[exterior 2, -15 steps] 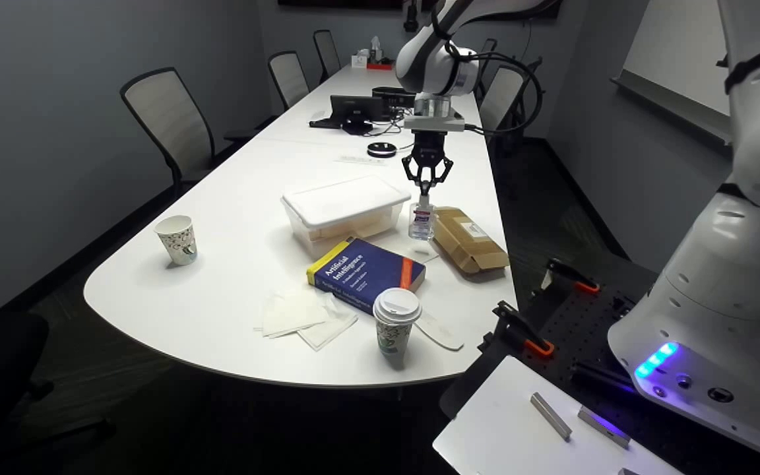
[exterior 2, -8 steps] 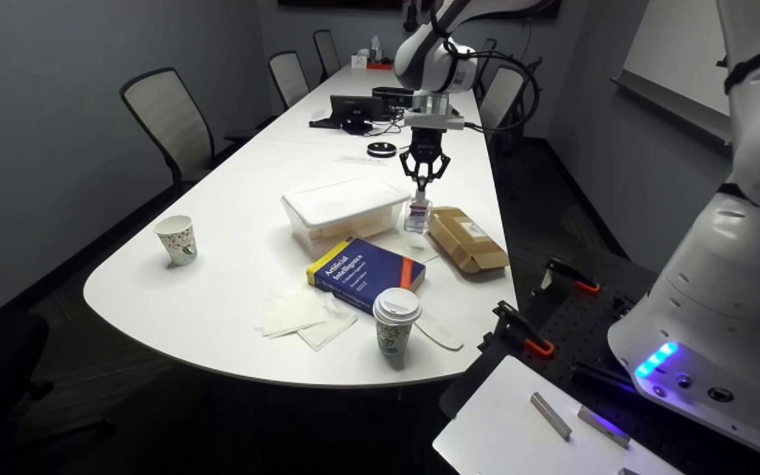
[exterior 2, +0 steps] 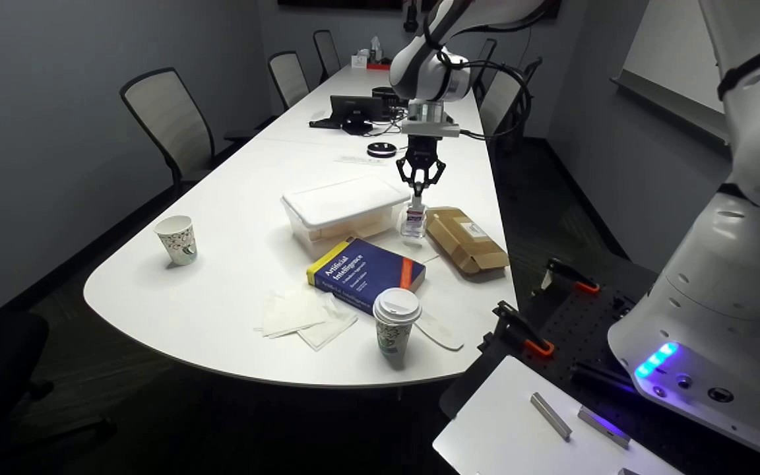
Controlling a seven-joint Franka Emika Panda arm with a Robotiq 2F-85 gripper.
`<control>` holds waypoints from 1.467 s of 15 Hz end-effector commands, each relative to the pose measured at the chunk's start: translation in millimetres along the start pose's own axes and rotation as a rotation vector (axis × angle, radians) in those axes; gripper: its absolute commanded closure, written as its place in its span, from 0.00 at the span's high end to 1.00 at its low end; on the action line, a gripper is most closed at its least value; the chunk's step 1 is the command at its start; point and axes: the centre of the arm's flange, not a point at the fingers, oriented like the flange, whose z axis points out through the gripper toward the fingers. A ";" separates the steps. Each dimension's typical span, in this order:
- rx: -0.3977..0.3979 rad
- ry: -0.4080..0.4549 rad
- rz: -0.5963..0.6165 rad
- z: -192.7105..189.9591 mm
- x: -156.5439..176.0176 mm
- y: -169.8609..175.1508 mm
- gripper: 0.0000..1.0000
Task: Move the bottle to the left and use the cloth to wipe the table
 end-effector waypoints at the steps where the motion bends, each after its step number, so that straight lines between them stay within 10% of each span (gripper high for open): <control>1: 0.002 0.001 -0.018 7.6 6.4 -3.0 0.03; 10: -0.011 0.004 -0.031 14.1 24.3 -14.6 0.03; 11: -0.009 0.002 -0.031 14.2 25.0 -14.8 0.35; 22: -0.019 -0.025 -0.002 -11.0 17.7 -12.8 1.00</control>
